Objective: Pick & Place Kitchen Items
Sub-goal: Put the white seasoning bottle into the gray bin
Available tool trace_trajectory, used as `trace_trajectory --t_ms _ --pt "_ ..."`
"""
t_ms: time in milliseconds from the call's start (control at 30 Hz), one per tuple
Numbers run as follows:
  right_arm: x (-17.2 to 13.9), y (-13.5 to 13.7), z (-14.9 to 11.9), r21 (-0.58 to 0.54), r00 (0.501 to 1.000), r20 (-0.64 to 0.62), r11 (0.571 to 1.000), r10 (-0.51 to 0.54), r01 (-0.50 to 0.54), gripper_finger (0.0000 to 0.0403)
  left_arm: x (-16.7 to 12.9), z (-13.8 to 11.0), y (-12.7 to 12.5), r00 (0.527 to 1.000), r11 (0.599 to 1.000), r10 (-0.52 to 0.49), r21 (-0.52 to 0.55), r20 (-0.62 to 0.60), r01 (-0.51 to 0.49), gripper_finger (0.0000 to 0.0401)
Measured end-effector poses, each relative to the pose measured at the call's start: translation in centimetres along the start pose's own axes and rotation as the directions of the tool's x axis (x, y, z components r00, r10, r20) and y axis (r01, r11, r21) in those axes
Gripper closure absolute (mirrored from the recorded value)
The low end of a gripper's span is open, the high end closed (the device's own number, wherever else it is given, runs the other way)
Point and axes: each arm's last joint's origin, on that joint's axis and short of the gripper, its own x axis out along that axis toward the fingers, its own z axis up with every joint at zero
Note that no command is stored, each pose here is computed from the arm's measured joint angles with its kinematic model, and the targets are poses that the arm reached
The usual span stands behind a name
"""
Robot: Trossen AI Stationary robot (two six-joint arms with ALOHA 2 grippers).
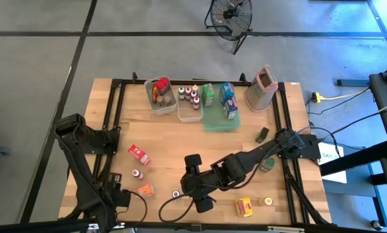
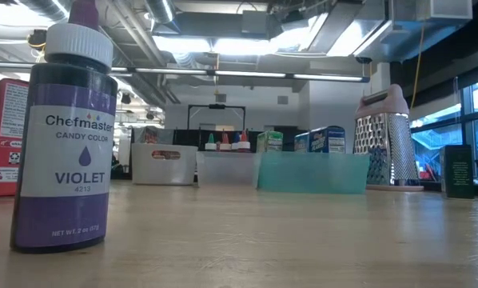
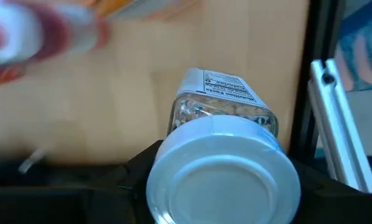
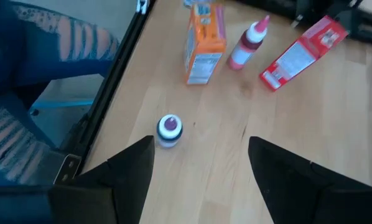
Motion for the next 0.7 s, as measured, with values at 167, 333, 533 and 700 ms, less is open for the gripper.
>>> trace_trajectory --t_ms 167,333,533,700 --pt "-0.2 0.7 0.3 -0.063 0.997 0.049 0.996 -0.059 0.062 0.0142 -2.7 -0.5 0.7 0.996 0.996 0.060 -0.057 -0.071 -0.064 0.0199" --pt "-0.6 2.0 0.5 -0.114 0.991 0.099 0.988 -0.093 0.104 0.0142 -4.6 -0.5 1.5 0.993 0.991 0.075 -0.101 -0.092 -0.084 0.0199" --pt "-1.1 4.0 0.4 -0.137 0.987 0.133 0.985 -0.090 0.109 0.0142 -5.5 0.3 2.2 0.997 0.991 0.065 -0.111 -0.045 -0.070 0.0199" --pt "-1.6 5.5 0.2 -0.158 0.988 0.143 0.983 -0.067 0.089 0.0141 -5.5 0.6 2.4 0.996 0.994 0.038 -0.098 -0.078 -0.045 0.0199"
